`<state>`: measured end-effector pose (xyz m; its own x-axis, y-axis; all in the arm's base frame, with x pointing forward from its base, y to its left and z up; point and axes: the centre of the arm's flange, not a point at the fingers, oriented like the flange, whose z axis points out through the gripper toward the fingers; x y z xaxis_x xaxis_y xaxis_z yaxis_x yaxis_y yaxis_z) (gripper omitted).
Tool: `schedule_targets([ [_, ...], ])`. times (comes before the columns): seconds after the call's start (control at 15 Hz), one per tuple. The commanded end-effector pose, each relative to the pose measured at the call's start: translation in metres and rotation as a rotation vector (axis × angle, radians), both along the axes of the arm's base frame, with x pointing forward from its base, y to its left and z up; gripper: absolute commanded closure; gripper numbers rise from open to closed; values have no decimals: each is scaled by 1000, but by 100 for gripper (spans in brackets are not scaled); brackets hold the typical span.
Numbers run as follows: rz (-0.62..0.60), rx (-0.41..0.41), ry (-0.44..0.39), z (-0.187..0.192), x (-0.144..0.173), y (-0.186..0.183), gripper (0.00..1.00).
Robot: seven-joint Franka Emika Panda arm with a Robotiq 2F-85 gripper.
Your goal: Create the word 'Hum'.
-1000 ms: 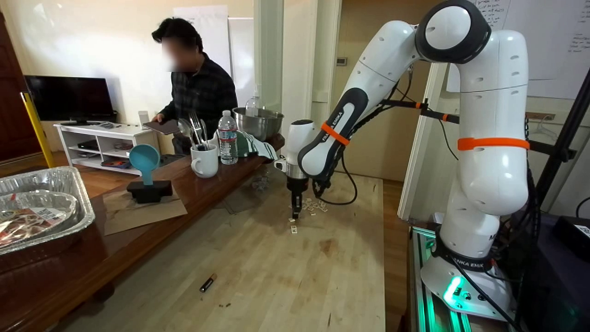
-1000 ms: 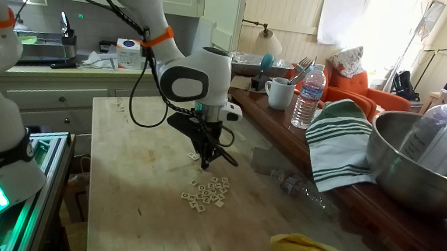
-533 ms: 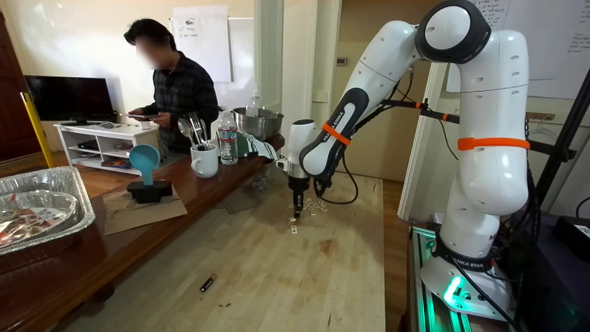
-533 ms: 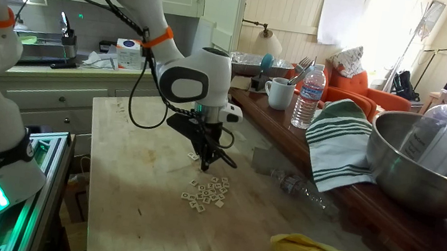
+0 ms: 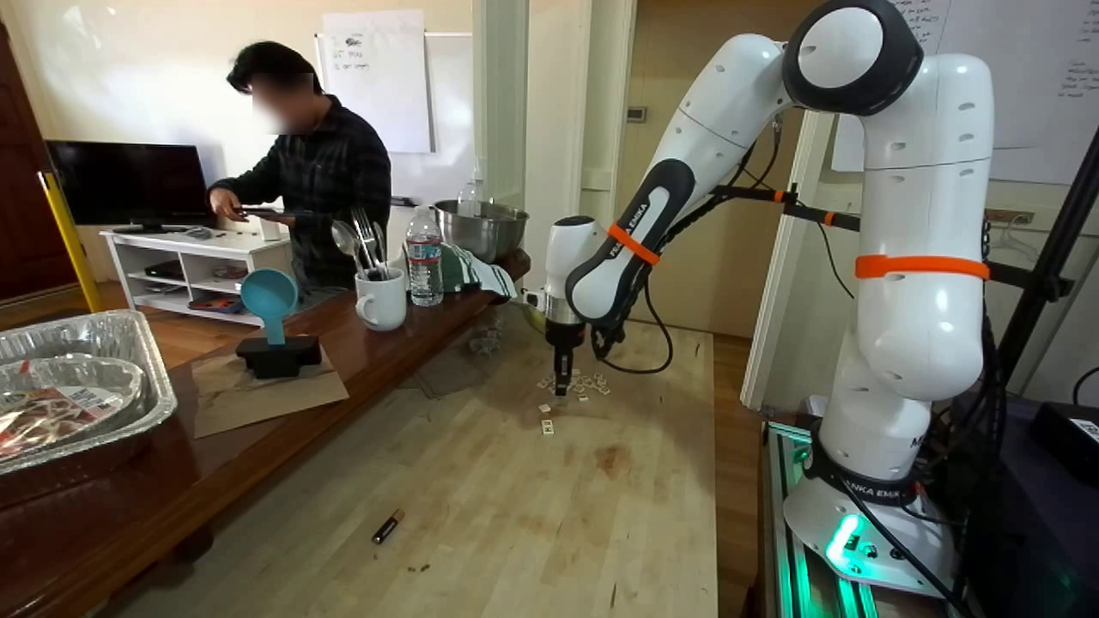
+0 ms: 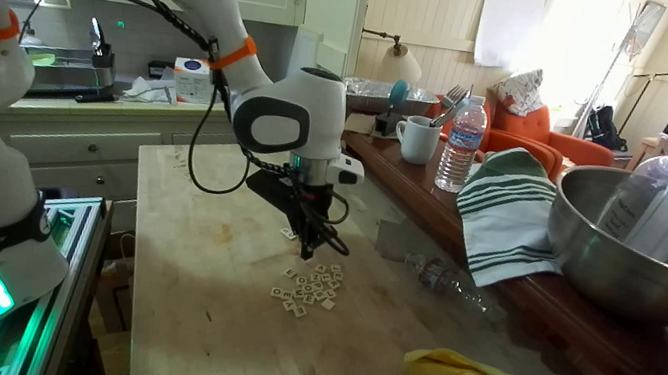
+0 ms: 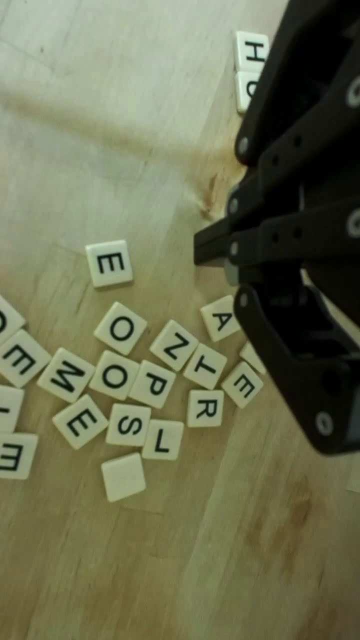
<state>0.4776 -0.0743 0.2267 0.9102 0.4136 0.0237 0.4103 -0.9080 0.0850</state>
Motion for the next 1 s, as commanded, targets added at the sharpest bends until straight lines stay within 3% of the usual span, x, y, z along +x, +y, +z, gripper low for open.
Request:
schedule_targets([
  [0.0, 22, 23, -32, 6, -3, 9, 100],
  [0.53, 70, 65, -20, -15, 10, 20, 100],
  [0.93, 79, 106, -67, -19, 18, 24, 100],
])
